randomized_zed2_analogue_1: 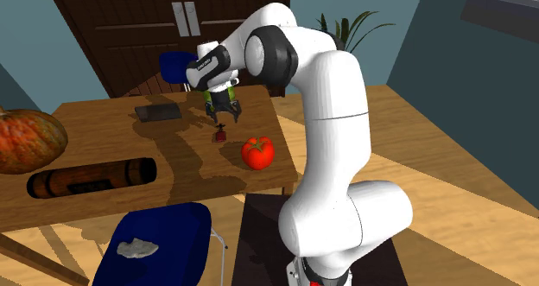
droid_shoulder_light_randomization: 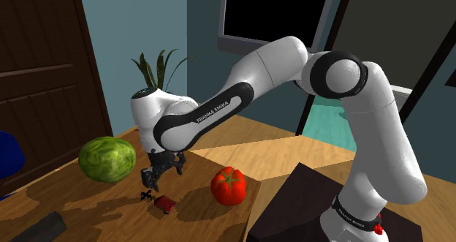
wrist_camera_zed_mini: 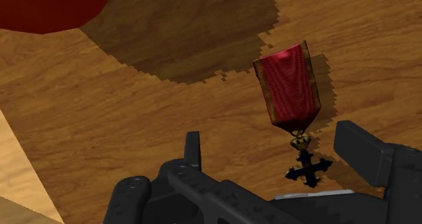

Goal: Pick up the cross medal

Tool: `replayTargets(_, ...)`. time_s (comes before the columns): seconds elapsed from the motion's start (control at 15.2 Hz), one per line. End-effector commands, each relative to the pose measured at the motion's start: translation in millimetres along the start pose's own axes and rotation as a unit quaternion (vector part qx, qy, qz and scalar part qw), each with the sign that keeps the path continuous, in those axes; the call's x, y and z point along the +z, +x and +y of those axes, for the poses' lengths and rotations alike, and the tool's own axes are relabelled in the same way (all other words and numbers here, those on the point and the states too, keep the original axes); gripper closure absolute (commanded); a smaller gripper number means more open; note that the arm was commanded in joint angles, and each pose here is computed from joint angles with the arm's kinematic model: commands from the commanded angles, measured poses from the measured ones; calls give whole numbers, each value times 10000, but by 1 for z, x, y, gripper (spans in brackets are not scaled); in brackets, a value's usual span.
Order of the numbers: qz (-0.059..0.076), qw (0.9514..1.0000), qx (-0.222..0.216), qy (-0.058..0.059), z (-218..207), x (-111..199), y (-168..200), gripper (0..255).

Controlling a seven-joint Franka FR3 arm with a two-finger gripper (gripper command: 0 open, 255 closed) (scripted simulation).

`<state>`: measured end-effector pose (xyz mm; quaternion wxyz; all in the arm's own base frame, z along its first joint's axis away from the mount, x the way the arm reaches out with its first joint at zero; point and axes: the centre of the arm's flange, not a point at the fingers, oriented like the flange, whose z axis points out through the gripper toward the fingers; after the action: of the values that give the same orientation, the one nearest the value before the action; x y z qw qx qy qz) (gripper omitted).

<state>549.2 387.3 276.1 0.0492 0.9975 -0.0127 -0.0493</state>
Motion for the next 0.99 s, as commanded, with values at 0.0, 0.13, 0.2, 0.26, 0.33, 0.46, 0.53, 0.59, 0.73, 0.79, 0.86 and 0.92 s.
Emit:
replayTargets(0.0,-26,10000,3,-11,-20,14,12,0)
replayTargets(0.13,-51,10000,1,-18,-39,27,24,0)
replayTargets(0.2,-51,10000,1,-18,-40,32,24,0)
replayTargets(0.26,-51,10000,1,-18,-41,37,25,0)
replayTargets(0.33,-51,10000,1,-18,-41,43,25,0)
replayTargets(0.46,-51,10000,0,-18,-42,53,26,0)
replayTargets(0.53,-51,10000,0,-18,-43,58,27,0)
replayTargets(0.59,-51,10000,1,-18,-43,64,27,0)
replayTargets(0.73,-51,10000,1,-18,-43,67,27,0)
replayTargets(0.79,-51,10000,1,-18,-43,67,27,0)
replayTargets(0.86,-50,10000,1,-18,-43,67,27,255)
replayTargets(0.92,-50,10000,1,-18,-44,67,27,255)
